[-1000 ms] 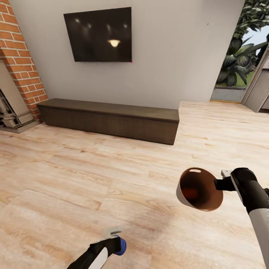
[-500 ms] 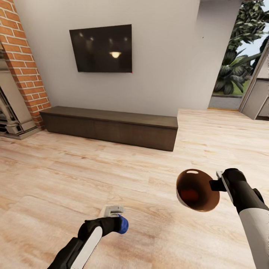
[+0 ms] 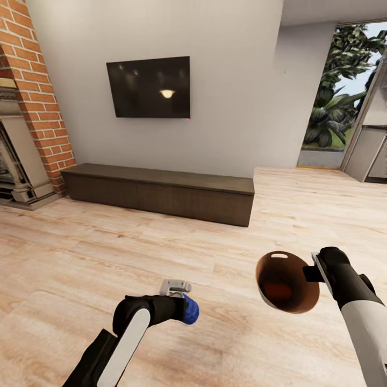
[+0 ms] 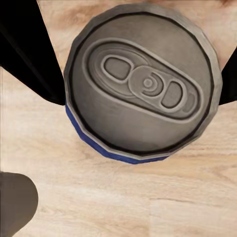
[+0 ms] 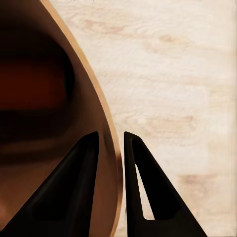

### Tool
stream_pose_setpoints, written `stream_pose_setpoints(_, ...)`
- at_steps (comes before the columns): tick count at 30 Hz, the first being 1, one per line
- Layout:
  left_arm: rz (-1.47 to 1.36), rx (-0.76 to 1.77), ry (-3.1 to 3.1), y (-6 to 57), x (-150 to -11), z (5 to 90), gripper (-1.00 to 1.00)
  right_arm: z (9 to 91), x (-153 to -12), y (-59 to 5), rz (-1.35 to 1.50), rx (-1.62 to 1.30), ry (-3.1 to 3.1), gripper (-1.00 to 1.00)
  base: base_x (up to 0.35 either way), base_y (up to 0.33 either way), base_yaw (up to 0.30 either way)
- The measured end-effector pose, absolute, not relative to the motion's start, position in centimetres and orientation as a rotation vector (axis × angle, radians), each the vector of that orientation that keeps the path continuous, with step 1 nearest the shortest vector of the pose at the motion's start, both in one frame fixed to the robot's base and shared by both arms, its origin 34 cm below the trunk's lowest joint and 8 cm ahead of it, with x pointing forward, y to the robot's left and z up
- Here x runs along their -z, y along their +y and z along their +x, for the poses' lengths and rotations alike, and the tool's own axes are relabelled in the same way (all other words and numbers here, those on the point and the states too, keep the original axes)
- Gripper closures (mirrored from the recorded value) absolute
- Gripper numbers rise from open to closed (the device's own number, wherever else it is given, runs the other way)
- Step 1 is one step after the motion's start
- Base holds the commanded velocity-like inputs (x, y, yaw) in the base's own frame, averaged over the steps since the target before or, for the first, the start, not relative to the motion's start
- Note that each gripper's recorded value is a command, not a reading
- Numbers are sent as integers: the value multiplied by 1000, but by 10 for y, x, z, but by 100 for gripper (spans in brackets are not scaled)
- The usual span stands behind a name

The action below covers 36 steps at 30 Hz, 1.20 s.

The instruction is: Put the three can of soda from the living room inside the tash can in the kitchen.

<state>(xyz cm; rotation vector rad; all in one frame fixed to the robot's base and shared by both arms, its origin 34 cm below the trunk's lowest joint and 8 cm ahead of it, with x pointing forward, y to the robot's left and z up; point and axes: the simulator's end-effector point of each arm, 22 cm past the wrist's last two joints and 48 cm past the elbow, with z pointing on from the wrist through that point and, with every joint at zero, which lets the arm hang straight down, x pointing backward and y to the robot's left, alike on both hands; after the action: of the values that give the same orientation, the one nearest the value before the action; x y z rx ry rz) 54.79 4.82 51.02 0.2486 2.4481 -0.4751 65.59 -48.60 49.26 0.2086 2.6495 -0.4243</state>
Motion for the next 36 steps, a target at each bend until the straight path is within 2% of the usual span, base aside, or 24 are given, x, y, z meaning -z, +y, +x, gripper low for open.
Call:
stream_pose_setpoints(16,287,610,2316,-3,-582,548,100,649,-508,-481,181,457,2630,100,0,0,0)
stream_pose_setpoints(30,307,627,2250,-8,-617,544,100,647,-532,-482,142,827,2503,100,0,0,0)
stream_pose_setpoints(36,307,627,2251,-8,-630,548,100,647,-528,-466,154,882,2498,100,0,0,0)
